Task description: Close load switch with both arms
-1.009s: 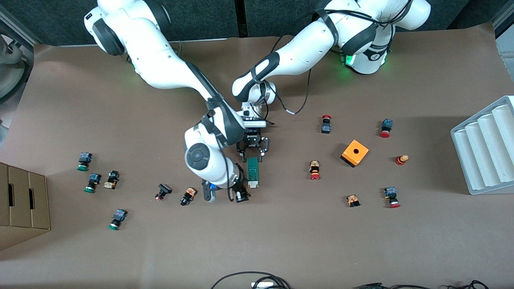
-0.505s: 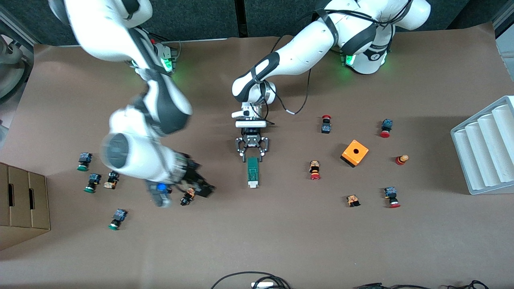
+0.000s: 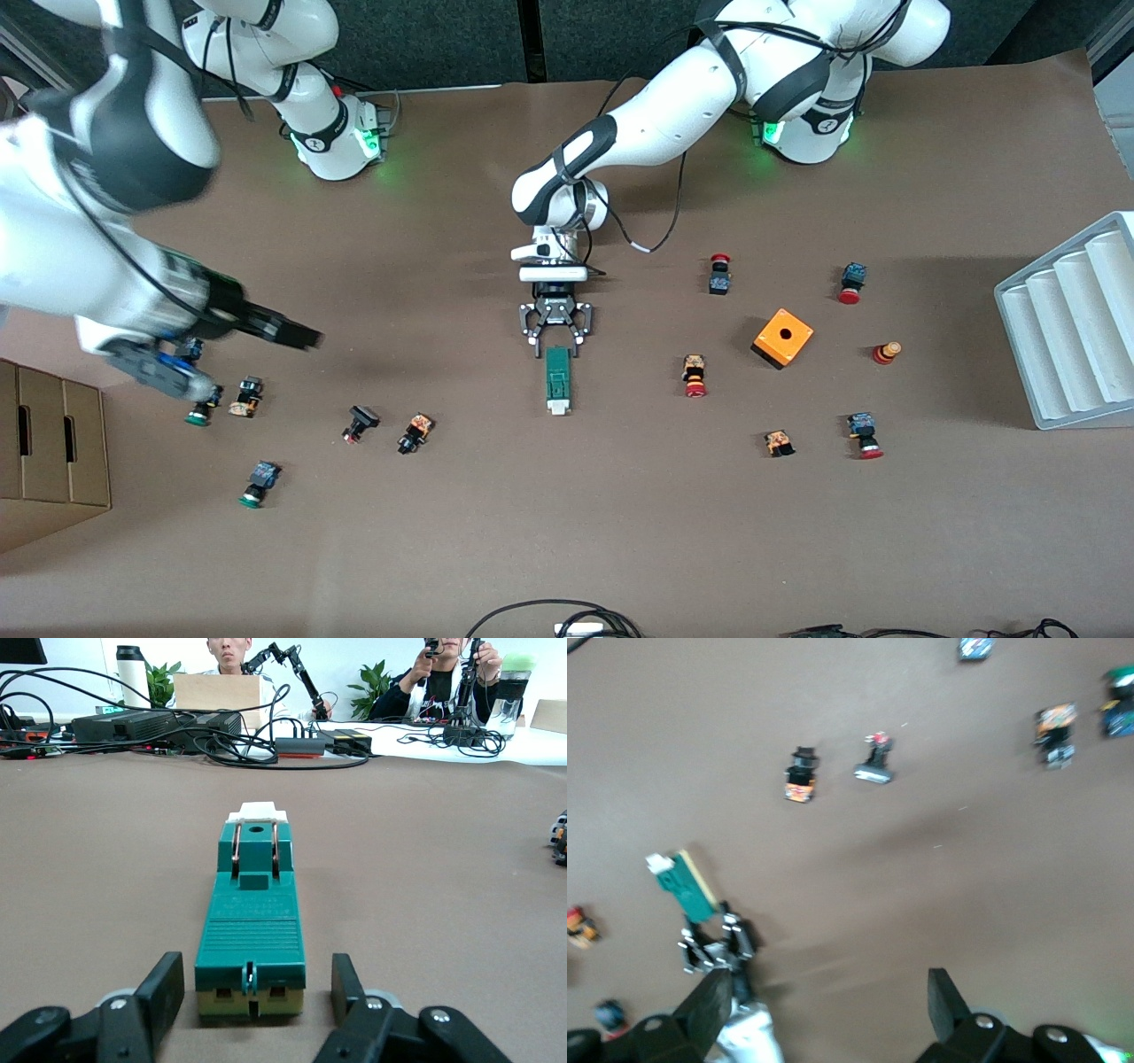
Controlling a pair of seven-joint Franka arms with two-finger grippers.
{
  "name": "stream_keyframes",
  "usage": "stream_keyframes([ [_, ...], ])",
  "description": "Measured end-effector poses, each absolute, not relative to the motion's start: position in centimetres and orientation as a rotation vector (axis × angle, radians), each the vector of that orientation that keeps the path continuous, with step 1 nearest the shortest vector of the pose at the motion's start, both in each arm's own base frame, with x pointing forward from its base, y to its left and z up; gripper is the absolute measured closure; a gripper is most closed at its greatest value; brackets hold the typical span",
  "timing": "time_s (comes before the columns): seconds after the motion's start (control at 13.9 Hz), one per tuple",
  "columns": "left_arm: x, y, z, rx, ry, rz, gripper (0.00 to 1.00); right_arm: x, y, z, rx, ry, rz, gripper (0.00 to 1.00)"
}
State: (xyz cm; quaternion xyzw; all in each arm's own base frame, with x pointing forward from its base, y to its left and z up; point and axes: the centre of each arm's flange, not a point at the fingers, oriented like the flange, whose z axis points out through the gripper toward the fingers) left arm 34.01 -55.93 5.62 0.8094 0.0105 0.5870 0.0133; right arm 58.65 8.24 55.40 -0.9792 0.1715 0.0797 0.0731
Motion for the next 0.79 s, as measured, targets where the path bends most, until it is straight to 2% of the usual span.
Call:
stream_keyframes([
  [0.22, 34.1, -56.1, 5.7, 2.525, 0.022, 1.827, 0.00, 56.0, 2.0, 57.1, -3.018, 0.286, 0.185, 0.00],
  [0.5, 34.5, -57.1, 7.1, 2.626, 0.026, 1.762, 0.00, 54.3, -4.6, 57.7, -3.085, 0.019, 0.150, 0.00],
  [0.79, 35.0, -58.7, 12.1, 2.822, -0.042, 1.611, 0.00, 54.4, -7.1, 57.7, -3.118, -0.061, 0.114, 0.00],
])
